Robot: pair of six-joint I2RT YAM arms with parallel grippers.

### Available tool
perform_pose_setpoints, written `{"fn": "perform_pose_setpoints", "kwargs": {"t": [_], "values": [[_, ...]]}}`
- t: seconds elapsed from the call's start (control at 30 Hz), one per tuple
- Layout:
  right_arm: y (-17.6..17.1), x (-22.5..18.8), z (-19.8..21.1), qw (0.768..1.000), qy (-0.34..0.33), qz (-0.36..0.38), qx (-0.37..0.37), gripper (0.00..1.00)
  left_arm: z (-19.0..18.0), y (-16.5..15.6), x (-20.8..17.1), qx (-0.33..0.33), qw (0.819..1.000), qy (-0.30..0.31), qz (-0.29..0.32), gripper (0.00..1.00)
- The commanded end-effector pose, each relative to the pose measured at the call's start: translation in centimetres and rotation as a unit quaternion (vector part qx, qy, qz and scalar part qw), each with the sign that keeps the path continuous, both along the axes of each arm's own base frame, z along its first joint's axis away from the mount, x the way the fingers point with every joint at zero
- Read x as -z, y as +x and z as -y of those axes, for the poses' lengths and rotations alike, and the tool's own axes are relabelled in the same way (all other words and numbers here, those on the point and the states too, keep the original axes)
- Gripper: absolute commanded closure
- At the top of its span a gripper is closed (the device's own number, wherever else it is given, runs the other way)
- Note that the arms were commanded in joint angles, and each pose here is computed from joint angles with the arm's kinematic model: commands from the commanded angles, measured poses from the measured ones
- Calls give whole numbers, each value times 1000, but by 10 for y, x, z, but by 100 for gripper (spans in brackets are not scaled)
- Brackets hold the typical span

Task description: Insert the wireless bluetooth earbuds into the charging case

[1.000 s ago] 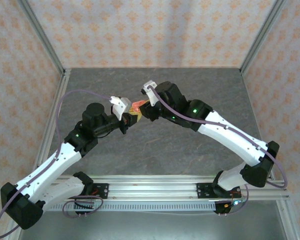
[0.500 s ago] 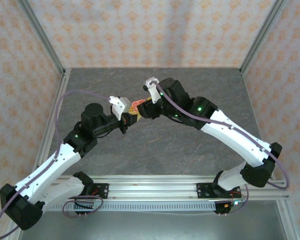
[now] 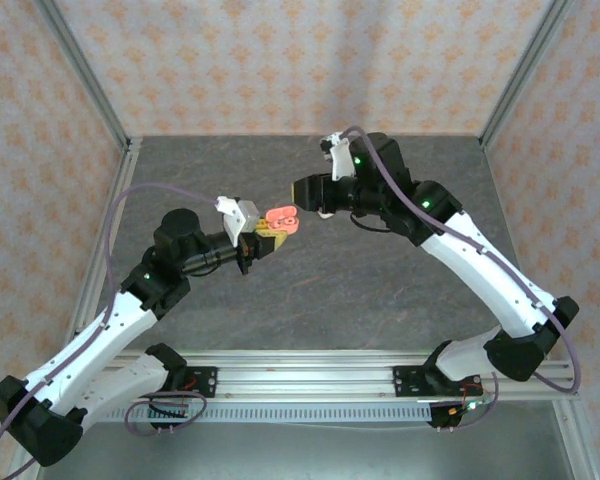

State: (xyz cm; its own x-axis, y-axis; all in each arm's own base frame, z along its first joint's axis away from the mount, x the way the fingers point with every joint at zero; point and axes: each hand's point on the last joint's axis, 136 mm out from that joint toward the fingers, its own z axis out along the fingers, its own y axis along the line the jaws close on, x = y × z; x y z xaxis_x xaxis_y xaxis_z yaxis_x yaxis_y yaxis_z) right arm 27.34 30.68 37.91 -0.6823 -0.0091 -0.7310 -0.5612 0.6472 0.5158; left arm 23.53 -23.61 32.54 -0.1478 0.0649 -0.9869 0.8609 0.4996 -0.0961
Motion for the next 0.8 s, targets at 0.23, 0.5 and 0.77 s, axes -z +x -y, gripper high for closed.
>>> {"fn": "perform_pose_setpoints", "kwargs": {"t": [0.23, 0.5, 0.77], "values": [[-23, 6, -33, 982, 99, -122, -107, 85, 13, -15, -22, 61, 998, -21, 26, 100], [-46, 11, -37, 968, 109, -161, -161, 90, 11, -6, -23, 41, 999, -27, 23, 100], [-69, 19, -28, 959, 111, -187, -184, 91, 13, 1, -22, 32, 999, -33, 9, 100]]}}
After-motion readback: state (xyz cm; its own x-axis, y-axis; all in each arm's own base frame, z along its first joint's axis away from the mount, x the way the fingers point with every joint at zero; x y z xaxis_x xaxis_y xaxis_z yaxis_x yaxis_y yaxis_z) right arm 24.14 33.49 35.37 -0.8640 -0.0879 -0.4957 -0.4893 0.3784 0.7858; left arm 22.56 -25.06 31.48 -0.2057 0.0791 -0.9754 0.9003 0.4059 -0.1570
